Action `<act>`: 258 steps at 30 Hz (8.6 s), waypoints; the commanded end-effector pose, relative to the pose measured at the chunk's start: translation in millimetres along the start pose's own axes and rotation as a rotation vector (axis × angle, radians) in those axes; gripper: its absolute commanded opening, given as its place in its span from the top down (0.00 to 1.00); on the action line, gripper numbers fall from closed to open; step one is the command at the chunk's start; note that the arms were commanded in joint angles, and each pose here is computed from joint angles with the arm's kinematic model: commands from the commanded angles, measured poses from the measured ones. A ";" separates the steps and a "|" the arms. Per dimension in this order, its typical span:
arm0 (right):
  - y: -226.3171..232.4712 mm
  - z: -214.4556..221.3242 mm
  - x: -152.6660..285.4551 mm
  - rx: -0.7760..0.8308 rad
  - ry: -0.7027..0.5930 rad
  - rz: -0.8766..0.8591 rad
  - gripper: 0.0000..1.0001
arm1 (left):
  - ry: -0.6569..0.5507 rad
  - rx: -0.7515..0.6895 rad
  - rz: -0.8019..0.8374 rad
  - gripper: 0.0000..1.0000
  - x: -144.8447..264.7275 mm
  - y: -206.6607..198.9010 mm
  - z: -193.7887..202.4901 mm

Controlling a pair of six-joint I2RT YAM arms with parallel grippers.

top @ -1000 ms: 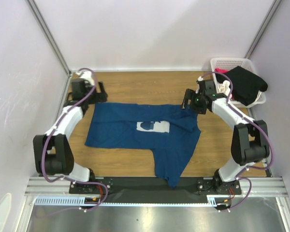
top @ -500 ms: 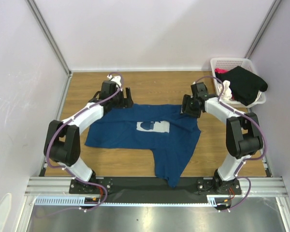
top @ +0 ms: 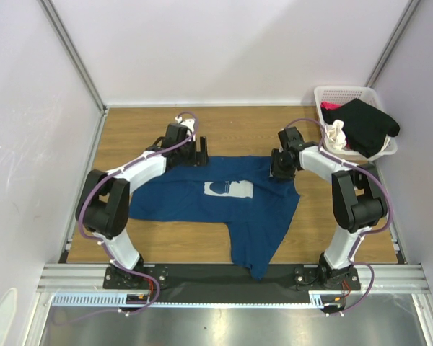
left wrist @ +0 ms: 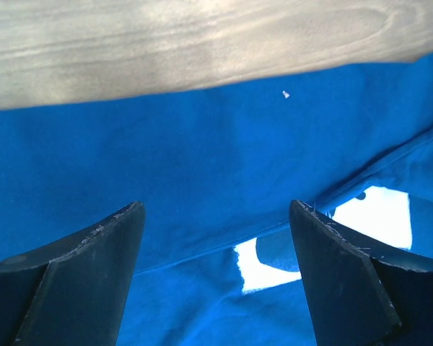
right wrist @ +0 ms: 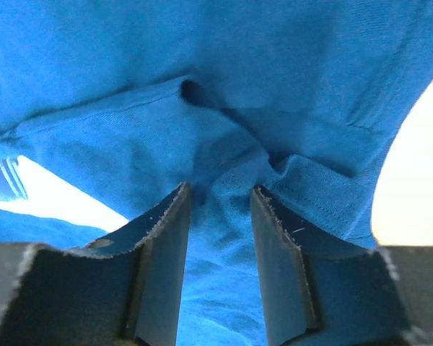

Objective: Fold and stack the t-shirts
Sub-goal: Fold the tshirt

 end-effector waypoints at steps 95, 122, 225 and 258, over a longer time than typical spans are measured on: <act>123.8 66.5 84.5 0.190 0.055 -0.168 0.18 | -0.056 -0.055 -0.076 0.00 49.0 10.7 13.7; -16.1 63.6 42.1 -0.313 0.003 0.102 0.45 | -0.015 0.117 0.155 0.03 73.1 -57.3 37.1; -18.4 44.2 77.9 -0.159 -0.116 -0.133 0.59 | 0.160 0.101 0.097 0.38 35.8 -152.5 107.6; 42.9 72.3 56.4 0.024 0.016 -0.048 0.71 | -0.158 0.265 -0.255 0.00 77.0 53.4 -26.4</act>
Point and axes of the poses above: each gripper's point midway between its finger pads, its own x axis back along the fingers, its own y axis along the line the jaws close on, z = x × y, the point moved 4 cm from there along x, back along the fingers, and after that the axes turned 6 degrees about x, right-handed, at the moved point
